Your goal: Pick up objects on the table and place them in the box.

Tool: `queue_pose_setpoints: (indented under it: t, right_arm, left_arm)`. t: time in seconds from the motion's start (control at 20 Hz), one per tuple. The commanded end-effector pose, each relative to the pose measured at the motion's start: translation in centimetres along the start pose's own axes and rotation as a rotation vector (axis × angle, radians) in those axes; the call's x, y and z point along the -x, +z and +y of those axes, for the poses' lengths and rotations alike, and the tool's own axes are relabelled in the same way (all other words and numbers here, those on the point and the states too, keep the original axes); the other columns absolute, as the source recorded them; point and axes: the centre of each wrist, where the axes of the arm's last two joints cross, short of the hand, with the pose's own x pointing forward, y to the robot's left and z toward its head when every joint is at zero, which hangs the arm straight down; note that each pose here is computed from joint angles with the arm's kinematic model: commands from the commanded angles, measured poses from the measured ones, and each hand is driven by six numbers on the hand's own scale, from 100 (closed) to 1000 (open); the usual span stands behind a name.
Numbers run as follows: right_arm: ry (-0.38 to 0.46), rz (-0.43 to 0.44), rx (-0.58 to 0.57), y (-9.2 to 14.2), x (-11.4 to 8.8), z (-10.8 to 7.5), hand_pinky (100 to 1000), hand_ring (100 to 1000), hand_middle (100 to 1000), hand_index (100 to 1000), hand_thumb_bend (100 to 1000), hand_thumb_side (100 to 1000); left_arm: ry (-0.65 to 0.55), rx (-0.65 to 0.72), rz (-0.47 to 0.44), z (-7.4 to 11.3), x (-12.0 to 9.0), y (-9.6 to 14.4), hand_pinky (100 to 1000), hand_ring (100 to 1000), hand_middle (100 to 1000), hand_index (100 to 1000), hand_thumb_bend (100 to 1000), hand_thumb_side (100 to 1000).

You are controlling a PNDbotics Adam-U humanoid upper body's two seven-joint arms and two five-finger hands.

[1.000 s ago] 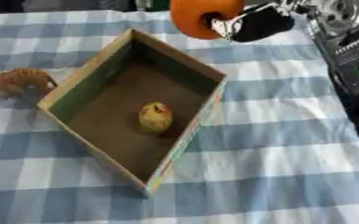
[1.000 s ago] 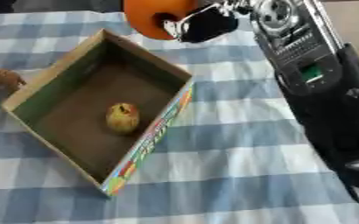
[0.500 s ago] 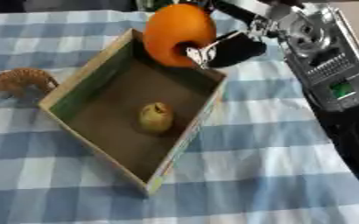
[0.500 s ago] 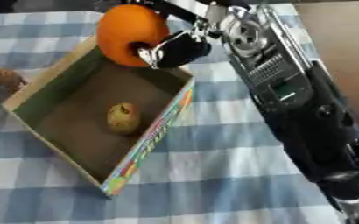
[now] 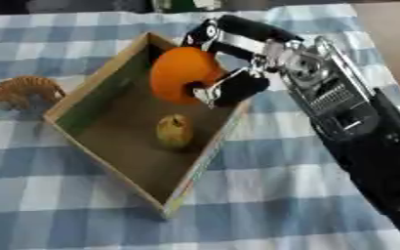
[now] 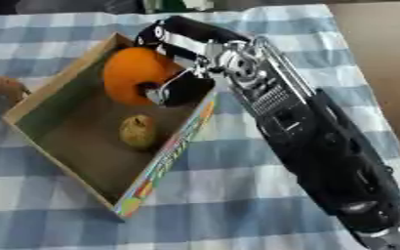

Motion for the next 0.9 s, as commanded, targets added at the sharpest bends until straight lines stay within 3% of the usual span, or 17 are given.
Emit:
queue_pose_setpoints:
  t: [0.05,0.25,0.4,0.55,0.65,0.9]
  right_arm:
    - [0.032,0.006,-0.036,-0.7,0.1,0.3,704,839,523,750,100,100]
    - [0.045,-0.003,-0.076,-1.2,0.3,0.8,725,874,603,826,111,136]
    - [0.052,-0.015,-0.083,-1.3,0.3,0.8,743,900,661,861,223,247]
    - [0.059,-0.03,-0.083,-1.1,0.1,0.5,775,942,731,910,528,401]
    - [0.061,-0.042,-0.08,-0.9,0.1,0.3,787,959,753,929,630,422]
    - [0.058,-0.07,0.0,0.3,-0.4,-1.2,795,970,765,940,692,494]
  left_arm:
    - [0.016,0.004,-0.026,-0.1,-0.6,-0.4,482,613,578,760,100,894]
    - [0.015,0.005,-0.024,0.0,-0.6,-0.4,482,613,577,759,100,894]
    - [0.016,0.006,-0.024,-0.1,-0.6,-0.4,482,613,577,759,100,894]
    - [0.016,0.006,-0.023,-0.1,-0.6,-0.4,482,613,577,759,100,894]
    - [0.015,0.005,-0.022,0.0,-0.6,-0.4,482,613,577,759,100,894]
    - [0.013,0.003,-0.022,0.0,-0.6,-0.4,482,613,578,759,100,894]
